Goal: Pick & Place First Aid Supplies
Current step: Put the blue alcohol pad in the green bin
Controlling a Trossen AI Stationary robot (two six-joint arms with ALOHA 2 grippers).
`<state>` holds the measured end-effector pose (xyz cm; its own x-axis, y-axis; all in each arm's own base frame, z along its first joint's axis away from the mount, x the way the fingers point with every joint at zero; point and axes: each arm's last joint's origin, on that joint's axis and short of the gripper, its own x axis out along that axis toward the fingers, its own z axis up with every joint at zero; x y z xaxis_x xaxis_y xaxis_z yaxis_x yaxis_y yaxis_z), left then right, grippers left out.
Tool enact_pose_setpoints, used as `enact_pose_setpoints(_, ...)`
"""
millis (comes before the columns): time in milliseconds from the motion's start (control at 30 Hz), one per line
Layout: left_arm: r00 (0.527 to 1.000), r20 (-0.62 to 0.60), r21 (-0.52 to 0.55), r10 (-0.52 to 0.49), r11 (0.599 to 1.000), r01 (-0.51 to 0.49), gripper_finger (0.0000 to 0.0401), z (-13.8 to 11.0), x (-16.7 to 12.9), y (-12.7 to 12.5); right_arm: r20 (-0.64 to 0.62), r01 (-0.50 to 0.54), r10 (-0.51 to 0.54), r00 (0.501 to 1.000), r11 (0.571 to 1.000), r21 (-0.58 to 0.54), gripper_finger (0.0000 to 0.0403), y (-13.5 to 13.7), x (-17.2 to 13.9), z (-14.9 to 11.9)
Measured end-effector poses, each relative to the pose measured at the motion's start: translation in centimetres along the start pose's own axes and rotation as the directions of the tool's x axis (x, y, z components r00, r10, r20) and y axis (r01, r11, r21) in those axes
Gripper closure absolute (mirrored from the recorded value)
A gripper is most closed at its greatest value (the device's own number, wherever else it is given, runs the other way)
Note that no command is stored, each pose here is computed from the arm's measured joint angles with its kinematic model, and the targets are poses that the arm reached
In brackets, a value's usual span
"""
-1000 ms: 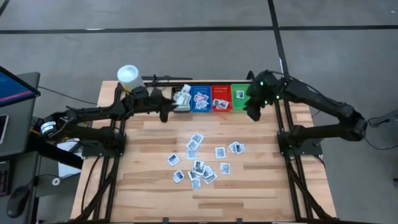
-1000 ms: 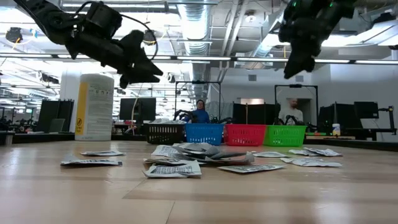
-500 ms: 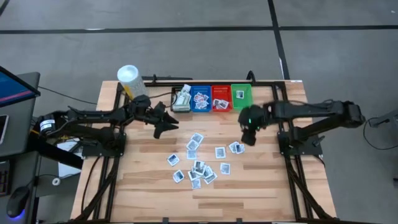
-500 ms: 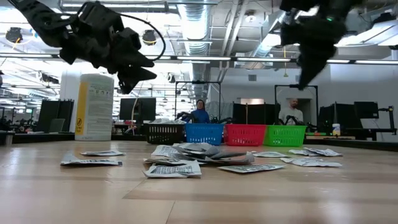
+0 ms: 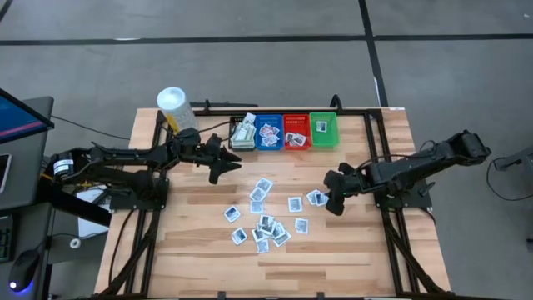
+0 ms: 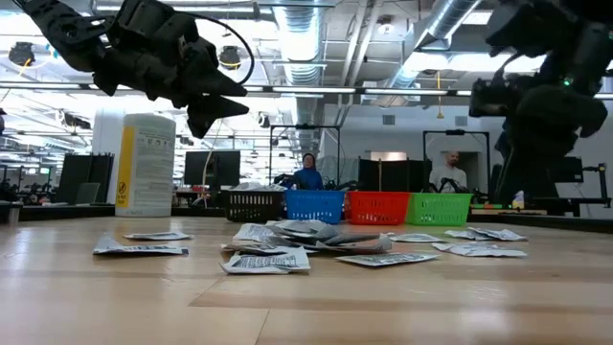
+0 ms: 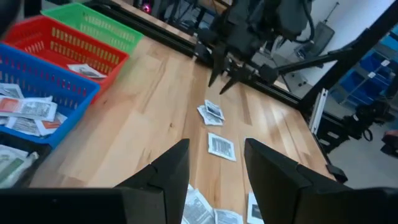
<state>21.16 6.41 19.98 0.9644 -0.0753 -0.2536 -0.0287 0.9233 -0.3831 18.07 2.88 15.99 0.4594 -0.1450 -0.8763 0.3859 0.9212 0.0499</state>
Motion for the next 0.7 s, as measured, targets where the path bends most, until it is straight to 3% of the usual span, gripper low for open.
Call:
enact_pose_setpoints(233,0.999,0.027,0.006,0.035,0.999,-0.035,0.0247,0.2,0.0,0.1,-0.053,0.018,-0.019,0.998,1.000,-0.013,0.0275,-0.8,1.0,-0.8)
enact_pose_setpoints(467,0.998,0.038,0.007,0.056,0.998,-0.057,0.0247,0.2,0.0,0.1,0.027,-0.027,0.029,0.999,0.997,-0.072,0.0275,-0.4,1.1,0.0)
enact_pose_setpoints(700,0.997,0.048,0.009,0.066,0.998,-0.066,0.0247,0.3,0.0,0.1,0.031,-0.022,0.024,0.999,0.997,-0.080,0.0275,-0.8,1.2,0.2)
